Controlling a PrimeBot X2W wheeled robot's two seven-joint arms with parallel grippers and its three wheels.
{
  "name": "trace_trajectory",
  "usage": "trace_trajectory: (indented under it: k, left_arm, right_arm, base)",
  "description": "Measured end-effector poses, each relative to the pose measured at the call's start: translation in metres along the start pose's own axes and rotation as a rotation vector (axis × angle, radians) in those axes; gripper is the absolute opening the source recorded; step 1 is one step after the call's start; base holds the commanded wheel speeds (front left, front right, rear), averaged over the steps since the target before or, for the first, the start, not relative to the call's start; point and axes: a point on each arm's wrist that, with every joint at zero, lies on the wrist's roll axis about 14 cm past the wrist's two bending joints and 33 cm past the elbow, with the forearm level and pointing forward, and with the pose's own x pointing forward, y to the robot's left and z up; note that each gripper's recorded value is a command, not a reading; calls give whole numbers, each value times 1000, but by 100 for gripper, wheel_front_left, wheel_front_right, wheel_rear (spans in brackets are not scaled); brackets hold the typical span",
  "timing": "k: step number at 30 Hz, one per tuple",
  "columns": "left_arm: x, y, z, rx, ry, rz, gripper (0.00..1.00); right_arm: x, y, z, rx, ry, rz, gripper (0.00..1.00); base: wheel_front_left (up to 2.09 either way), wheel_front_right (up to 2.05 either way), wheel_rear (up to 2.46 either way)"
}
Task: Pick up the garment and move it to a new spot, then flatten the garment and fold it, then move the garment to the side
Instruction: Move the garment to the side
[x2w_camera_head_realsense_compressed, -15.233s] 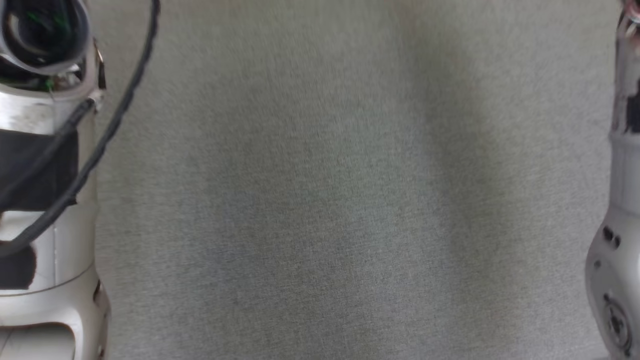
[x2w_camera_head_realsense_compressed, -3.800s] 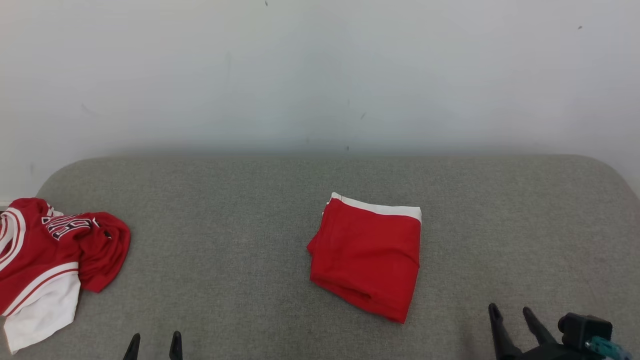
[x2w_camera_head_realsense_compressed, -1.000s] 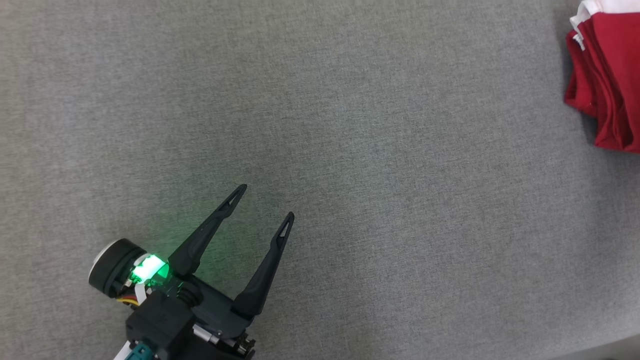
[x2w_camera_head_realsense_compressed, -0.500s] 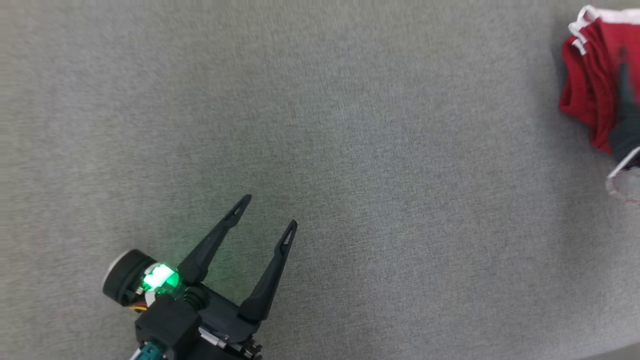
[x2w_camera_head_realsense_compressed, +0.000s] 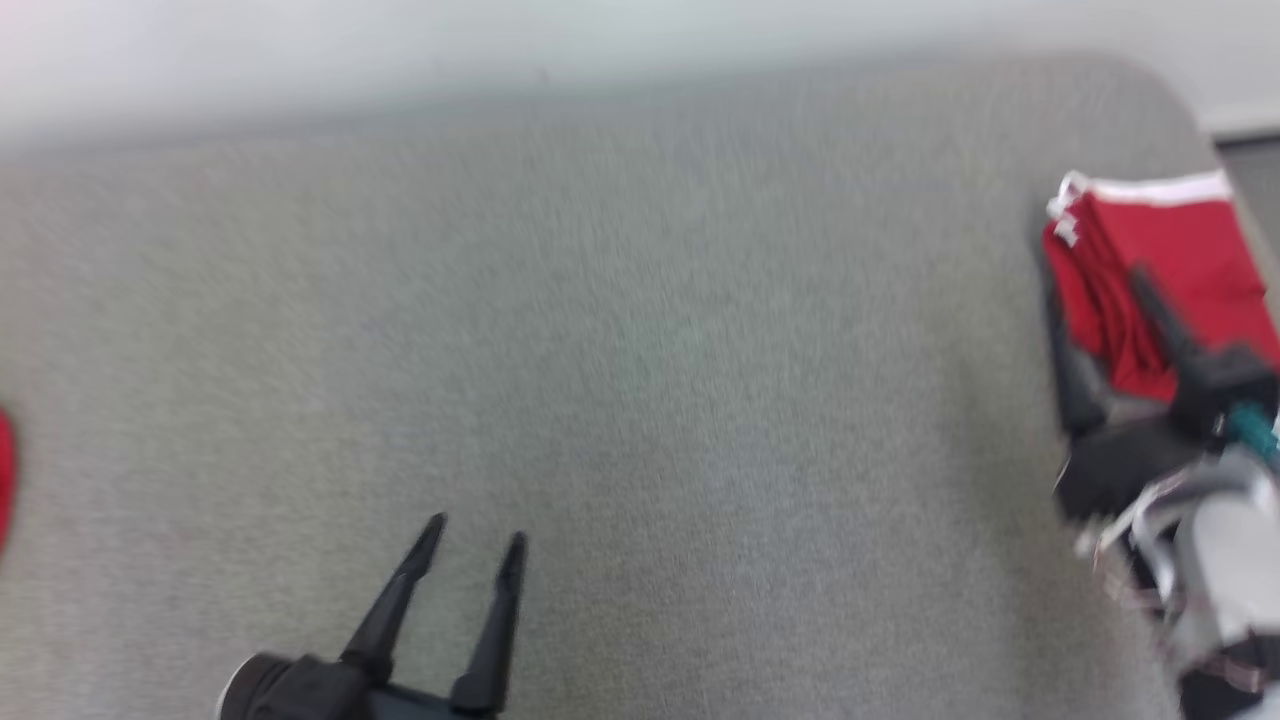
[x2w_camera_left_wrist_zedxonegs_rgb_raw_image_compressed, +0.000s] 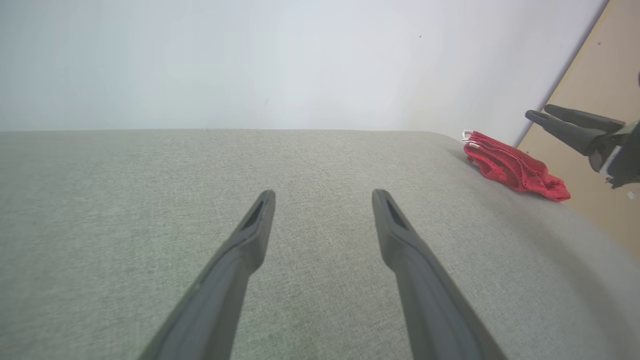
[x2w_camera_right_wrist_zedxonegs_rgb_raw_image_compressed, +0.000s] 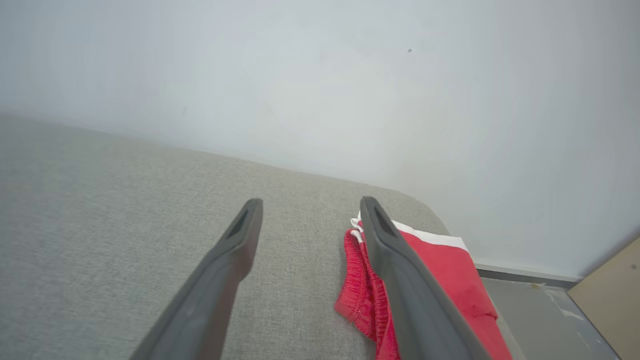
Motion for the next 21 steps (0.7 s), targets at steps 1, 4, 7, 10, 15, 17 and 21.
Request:
trace_trajectory:
  k: [1,4,7,10,15,17,21]
  left_arm:
    - [-5,4,7,6,-18,28,100]
    - [-23,15,16,21,-38,101,100]
    - [-42,26,25,35,-60,170,100]
    - [-59,39,37,60,-94,231,100]
    - [-87,60,48,83,-132,342,100]
    - [-99,70,51,85,-144,393,100]
    - [-116,83,55,85,-163,458,100]
  right_arm:
    - [-9,6,3,52,-7,2,100]
    - [-37,20,9,181,-21,3,100]
    - [-61,39,15,278,-36,21,100]
    - [-76,49,24,326,-65,28,100]
    - [-92,70,23,379,-61,57,100]
    - [-95,77,25,395,-65,63,100]
    - [-102,86,23,425,-65,68,100]
  base:
    - [0,0,0]
    - [0,0,0]
    - [0,0,0]
    - [0,0,0]
    - [0,0,0]
    - [0,0,0]
    - [0,0,0]
